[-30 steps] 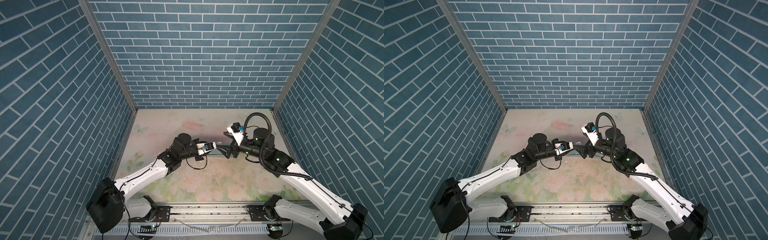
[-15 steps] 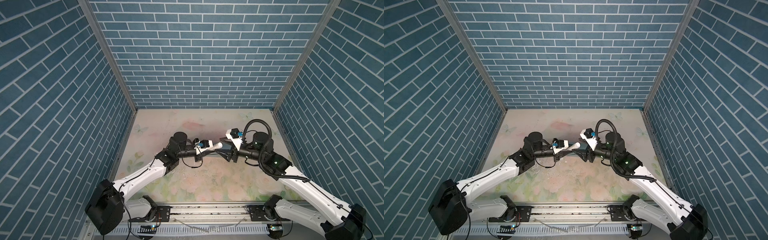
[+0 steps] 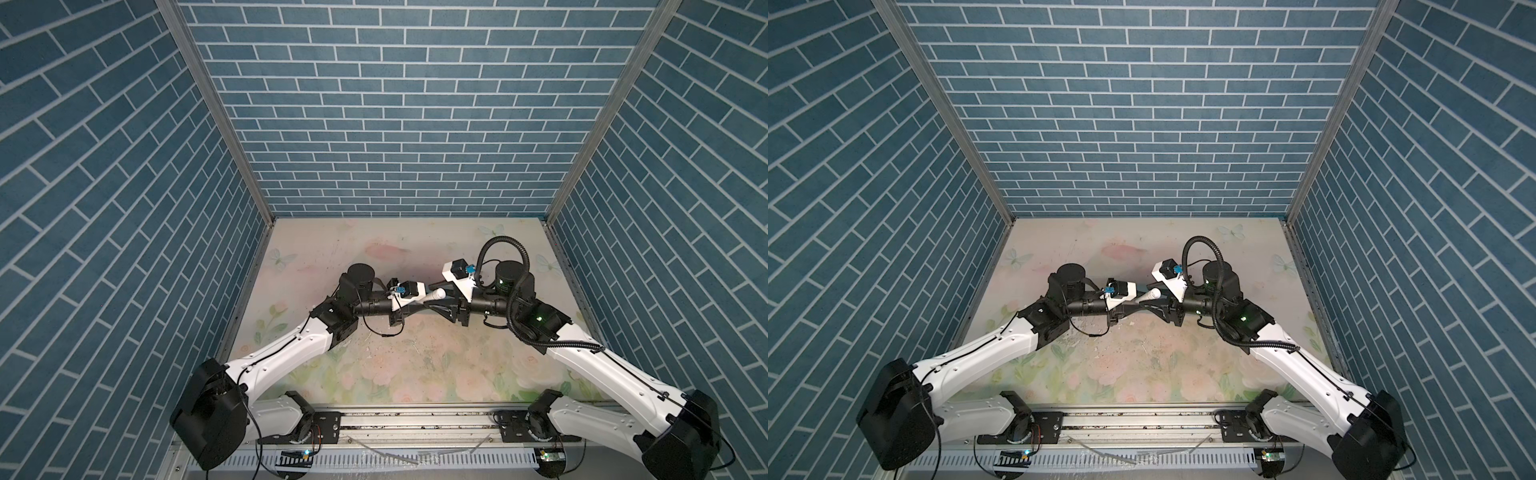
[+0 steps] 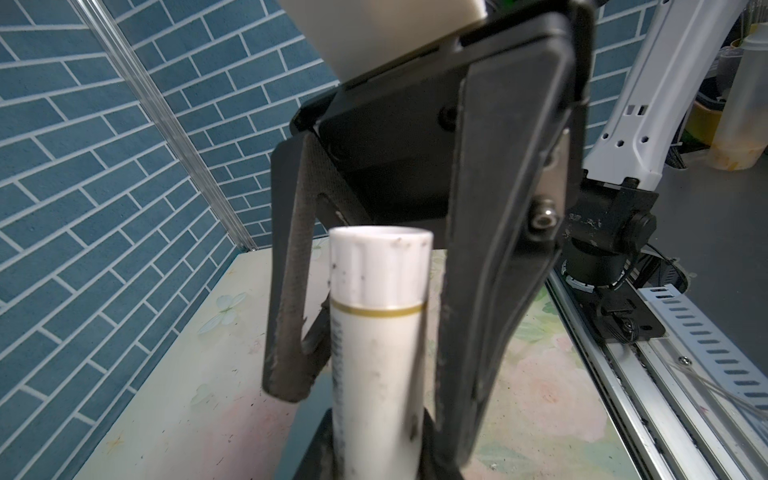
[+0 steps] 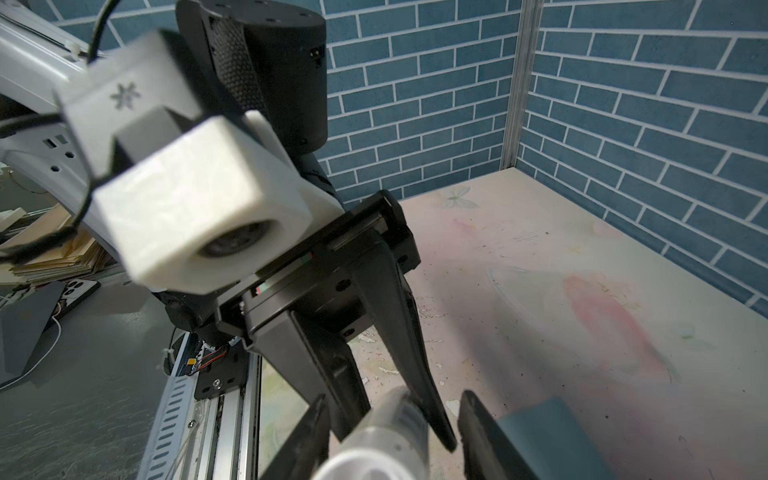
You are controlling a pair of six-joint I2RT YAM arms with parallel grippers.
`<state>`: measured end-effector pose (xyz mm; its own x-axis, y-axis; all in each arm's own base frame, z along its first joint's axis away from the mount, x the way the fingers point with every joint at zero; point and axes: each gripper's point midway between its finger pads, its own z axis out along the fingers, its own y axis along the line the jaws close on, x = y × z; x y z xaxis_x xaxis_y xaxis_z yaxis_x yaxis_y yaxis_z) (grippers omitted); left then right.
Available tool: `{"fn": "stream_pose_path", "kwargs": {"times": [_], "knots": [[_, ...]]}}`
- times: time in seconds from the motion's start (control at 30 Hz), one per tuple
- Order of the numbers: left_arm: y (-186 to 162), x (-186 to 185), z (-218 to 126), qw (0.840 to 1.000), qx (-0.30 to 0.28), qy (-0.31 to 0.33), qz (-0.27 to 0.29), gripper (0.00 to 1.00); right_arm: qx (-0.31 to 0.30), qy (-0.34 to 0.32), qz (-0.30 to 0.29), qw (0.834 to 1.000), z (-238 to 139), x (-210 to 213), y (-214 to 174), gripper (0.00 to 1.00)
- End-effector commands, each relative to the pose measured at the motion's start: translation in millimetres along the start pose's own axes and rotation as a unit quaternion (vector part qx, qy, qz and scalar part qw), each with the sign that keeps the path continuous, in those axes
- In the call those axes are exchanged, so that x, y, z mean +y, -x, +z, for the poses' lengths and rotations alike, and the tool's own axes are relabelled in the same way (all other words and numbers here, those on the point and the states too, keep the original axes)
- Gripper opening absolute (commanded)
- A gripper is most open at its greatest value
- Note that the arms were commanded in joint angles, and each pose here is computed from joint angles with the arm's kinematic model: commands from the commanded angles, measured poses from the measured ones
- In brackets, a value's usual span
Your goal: Place the letter into the envelope and seal it
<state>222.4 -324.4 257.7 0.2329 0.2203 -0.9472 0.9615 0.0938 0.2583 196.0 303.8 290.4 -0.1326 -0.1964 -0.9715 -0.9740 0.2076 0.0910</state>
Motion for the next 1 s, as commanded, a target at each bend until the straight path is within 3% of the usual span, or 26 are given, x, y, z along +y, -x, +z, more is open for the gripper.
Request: {"fn": "stream_pose_path", "kwargs": {"times": [0.0, 0.13, 0.33, 0.43, 0.5, 0.57, 0.63, 0.77, 0.97], "knots": [[11.1, 2.9, -0.5, 1.0, -0.009, -0.006, 0.001, 0.0, -0.021, 0.023, -0.029, 0.999, 1.2, 7.7, 13.2, 0.46], [11.2, 4.5, -0.1, 1.0, -0.008, -0.003, 0.002, 0.0, -0.015, 0.028, -0.023, 0.999, 4.1, 7.2, 10.6, 0.39], [11.7, 8.1, 0.2, 1.0, -0.009, 0.006, 0.003, 0.02, -0.015, 0.026, -0.023, 0.999, 4.9, 5.8, 11.2, 0.17], [11.1, 11.4, 0.3, 1.0, -0.01, 0.016, 0.0, 0.13, -0.016, 0.017, -0.023, 0.999, 5.0, 2.6, 11.3, 0.08], [10.3, 13.8, -0.4, 1.0, -0.009, 0.026, 0.0, 0.27, -0.015, 0.004, -0.024, 1.0, 4.7, -1.4, 11.6, 0.01], [6.2, 17.0, -1.4, 0.999, -0.004, 0.04, -0.002, 0.44, -0.011, -0.033, -0.022, 0.999, 3.0, -12.9, 10.5, 0.0], [1.7, 21.8, -3.1, 0.998, 0.004, 0.061, -0.006, 0.53, -0.006, -0.096, -0.015, 0.995, -2.2, -33.0, 8.5, 0.0], [-12.9, 33.7, -3.8, 0.994, 0.025, 0.099, -0.044, 0.75, 0.003, -0.258, 0.001, 0.966, -28.1, -81.1, 3.0, 0.0], [-30.8, 59.4, 1.4, 0.976, 0.03, 0.162, -0.144, 0.85, 0.027, -0.402, 0.04, 0.914, -60.0, -122.0, -17.5, 0.0]]}}
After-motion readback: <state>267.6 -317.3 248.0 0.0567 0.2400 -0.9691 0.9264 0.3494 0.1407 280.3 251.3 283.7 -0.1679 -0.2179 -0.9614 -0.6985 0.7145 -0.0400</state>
